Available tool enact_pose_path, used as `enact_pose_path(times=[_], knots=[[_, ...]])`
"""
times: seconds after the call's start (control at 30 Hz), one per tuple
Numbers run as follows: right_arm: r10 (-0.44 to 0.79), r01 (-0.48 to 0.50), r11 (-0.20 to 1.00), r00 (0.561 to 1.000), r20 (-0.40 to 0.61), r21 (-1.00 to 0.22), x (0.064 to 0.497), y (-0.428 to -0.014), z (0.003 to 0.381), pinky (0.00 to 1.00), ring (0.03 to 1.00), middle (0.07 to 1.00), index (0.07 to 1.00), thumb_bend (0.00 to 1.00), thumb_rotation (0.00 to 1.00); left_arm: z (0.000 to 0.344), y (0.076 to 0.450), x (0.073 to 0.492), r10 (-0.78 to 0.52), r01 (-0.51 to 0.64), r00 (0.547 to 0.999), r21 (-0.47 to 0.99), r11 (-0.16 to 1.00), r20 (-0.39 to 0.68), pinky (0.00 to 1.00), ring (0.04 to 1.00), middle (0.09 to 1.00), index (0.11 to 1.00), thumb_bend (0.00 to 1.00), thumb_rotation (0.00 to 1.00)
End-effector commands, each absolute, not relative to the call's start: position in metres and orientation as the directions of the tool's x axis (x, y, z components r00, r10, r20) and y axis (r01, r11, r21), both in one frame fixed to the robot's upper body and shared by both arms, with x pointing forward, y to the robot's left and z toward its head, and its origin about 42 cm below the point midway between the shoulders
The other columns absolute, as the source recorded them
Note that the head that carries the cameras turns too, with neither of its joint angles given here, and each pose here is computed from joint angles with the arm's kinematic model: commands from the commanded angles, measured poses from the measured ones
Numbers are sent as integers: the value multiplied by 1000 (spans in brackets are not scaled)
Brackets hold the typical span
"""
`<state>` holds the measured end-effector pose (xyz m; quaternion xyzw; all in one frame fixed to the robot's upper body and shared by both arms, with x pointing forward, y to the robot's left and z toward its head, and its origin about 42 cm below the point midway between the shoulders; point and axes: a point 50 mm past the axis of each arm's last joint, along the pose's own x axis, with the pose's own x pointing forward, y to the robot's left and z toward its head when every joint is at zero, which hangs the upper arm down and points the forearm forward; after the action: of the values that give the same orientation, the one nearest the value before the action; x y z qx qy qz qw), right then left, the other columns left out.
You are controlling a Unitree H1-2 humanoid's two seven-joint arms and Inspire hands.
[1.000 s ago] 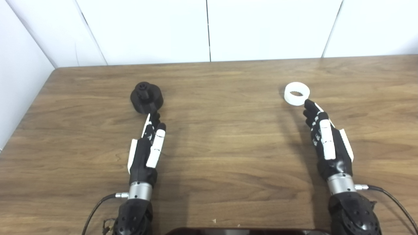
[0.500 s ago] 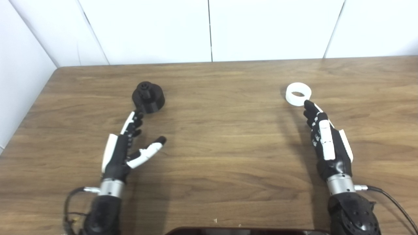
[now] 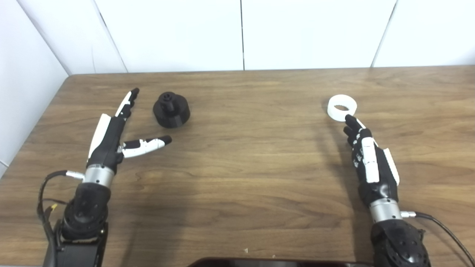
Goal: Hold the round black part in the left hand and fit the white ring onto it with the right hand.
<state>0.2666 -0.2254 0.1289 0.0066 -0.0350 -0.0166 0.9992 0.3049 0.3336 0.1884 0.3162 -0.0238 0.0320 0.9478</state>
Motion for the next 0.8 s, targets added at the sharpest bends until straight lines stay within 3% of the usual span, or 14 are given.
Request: enact_pose_path(times=[0.0,0.27,0.37,0.77], knots=[[-36,34,999,998,50,38,258,-219,122,1000,944,937,889,464,987,212,339,322,43,-121,990,651,749,135,869,947,975,972,931,242],[-42,39,998,998,52,57,258,-215,121,998,933,931,888,476,961,211,341,346,86,-167,985,716,678,149,892,960,962,940,932,210],[-47,44,997,997,54,56,258,-215,121,999,931,926,886,489,954,208,343,353,92,-178,983,729,661,156,886,965,969,932,942,241],[-46,42,997,997,61,60,257,-216,120,995,930,925,886,464,989,204,358,379,89,-141,990,797,587,110,869,958,961,940,981,182]])
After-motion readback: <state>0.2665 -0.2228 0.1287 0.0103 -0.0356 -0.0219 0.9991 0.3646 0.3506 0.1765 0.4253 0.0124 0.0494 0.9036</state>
